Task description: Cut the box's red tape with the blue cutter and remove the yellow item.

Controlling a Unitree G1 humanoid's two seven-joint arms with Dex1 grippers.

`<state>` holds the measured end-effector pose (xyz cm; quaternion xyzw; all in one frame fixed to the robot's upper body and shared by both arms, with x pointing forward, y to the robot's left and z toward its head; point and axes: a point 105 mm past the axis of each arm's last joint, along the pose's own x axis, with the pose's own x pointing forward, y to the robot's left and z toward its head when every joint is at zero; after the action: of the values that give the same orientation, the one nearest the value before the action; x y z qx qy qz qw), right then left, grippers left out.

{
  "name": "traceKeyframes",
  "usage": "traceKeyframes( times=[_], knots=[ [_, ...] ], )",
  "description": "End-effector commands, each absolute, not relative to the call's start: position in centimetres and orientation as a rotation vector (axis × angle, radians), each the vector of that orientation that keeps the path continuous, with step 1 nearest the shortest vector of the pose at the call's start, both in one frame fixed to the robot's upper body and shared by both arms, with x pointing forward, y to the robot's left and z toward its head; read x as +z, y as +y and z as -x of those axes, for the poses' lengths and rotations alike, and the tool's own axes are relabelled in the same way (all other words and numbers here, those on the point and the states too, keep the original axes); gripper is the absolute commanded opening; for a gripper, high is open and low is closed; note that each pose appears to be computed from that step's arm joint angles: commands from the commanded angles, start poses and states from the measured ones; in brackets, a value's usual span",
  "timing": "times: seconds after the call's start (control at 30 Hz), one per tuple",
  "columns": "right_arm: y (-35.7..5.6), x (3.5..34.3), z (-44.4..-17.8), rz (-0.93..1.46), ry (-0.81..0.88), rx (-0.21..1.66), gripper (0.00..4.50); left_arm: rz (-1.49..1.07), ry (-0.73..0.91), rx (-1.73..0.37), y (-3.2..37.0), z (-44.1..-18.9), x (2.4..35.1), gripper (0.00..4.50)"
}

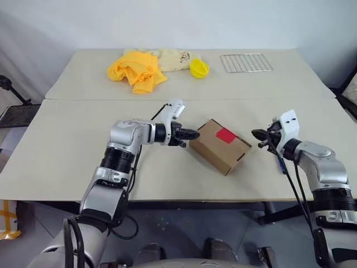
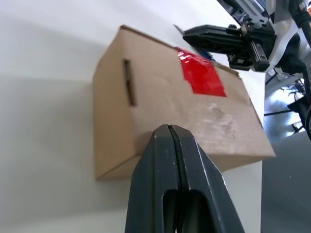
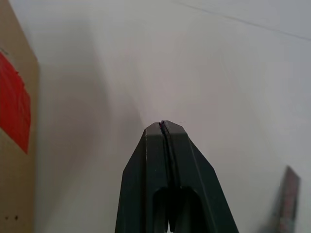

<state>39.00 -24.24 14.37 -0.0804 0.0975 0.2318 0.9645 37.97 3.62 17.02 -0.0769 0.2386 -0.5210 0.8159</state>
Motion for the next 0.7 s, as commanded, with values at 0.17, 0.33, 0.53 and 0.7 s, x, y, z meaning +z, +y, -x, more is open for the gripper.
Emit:
traceKeyframes(
  times=[0.17,0.33,0.53,0.7],
  knots=[
    [-22.5,15.4,-39.4,0.201,0.171,0.572,0.03,0.153,0.596,-1.165,4.6,-35.7,16.4,0.0],
    [-21.8,15.4,-39.3,0.206,0.184,0.612,0.03,0.133,0.639,-1.185,3.8,-34.8,15.2,0.0],
    [-20.7,15.1,-38.2,0.187,0.217,0.67,0.03,0.131,0.645,-1.182,2.1,-35.0,14.3,0.0],
    [-20.4,14.0,-37.0,0.174,0.247,0.672,0.03,0.142,0.638,-1.18,1.3,-35.2,13.9,0.0]
  ],
)
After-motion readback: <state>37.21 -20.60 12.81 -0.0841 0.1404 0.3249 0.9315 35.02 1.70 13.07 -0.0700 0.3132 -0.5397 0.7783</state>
